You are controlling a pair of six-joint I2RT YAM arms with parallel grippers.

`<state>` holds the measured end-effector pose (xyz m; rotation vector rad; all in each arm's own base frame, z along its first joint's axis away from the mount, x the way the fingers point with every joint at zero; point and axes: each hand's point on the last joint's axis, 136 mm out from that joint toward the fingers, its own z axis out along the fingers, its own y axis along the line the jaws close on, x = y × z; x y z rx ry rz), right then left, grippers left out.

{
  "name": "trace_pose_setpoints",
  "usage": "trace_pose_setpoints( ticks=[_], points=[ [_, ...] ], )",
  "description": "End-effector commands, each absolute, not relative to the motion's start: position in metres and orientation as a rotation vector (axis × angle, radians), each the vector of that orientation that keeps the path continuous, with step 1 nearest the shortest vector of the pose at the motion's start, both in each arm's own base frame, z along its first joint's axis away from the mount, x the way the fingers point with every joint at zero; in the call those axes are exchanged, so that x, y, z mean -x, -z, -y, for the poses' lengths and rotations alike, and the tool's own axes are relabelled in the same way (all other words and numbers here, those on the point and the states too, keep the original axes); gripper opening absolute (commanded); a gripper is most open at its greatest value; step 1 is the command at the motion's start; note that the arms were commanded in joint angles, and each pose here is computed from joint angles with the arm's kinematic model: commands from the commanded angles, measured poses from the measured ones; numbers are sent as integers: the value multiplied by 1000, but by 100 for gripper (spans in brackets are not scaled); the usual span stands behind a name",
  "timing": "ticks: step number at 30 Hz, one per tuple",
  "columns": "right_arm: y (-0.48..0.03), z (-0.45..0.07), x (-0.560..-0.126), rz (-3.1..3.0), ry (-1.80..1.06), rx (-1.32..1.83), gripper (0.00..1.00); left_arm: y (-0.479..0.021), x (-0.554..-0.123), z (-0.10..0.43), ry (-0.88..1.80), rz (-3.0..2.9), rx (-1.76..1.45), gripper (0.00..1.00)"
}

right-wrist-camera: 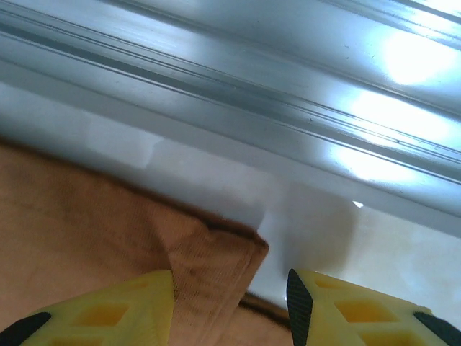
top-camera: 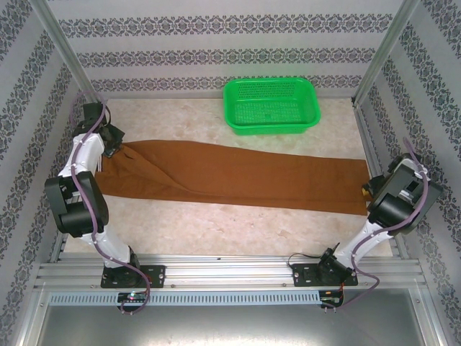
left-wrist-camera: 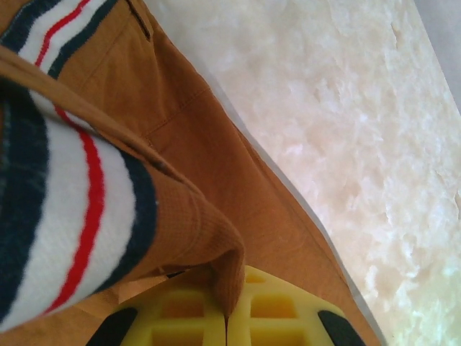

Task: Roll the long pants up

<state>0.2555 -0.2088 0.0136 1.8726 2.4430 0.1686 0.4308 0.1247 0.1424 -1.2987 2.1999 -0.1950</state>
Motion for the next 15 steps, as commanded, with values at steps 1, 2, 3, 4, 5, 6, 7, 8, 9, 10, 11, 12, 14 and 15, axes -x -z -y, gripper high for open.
trace_pose_setpoints(
  ticks=[1,2,3,4,5,6,7,8,9,10,11,12,14,15],
  points=[
    [-7,209,-256,-2436,-191,-1913,47,-141,-438,-121,192,-2221,1243,0],
    [-7,210,-256,-2434,-185,-1912,47,-143,-438,-122,179,-2220,1238,0],
    [-7,212,-257,-2431,-182,-1908,47,-144,-437,-123,170,-2218,1236,0],
    [-7,213,-259,-2427,-181,-1909,43,-145,-436,-124,163,-2217,1231,0],
    [-5,215,-262,-2418,-196,-1910,17,-146,-436,-125,152,-2217,1226,0],
    [-5,217,-265,-2409,-208,-1909,0,-146,-434,-126,140,-2216,1224,0],
    [-8,219,-270,-2391,-212,-1904,0,-146,-433,-128,123,-2212,1226,0],
    [-13,221,-277,-2359,-219,-1889,0,-149,-435,-130,115,-2200,1218,0],
    [-22,224,-283,-2334,-208,-1868,0,-154,-440,-132,113,-2182,1198,0],
    [-32,226,-289,-2320,-188,-1843,0,-159,-444,-135,111,-2166,1190,0],
    [-46,229,-296,-2313,-154,-1801,0,-166,-449,-138,110,-2147,1188,0],
    [-59,233,-301,-2312,-120,-1766,0,-176,-456,-140,116,-2127,1173,0],
    [-82,237,-307,-2288,-93,-1732,0,-195,-468,-145,120,-2079,1156,0],
    [-94,239,-312,-2265,-100,-1713,0,-206,-475,-147,126,-2058,1147,0]
  ],
)
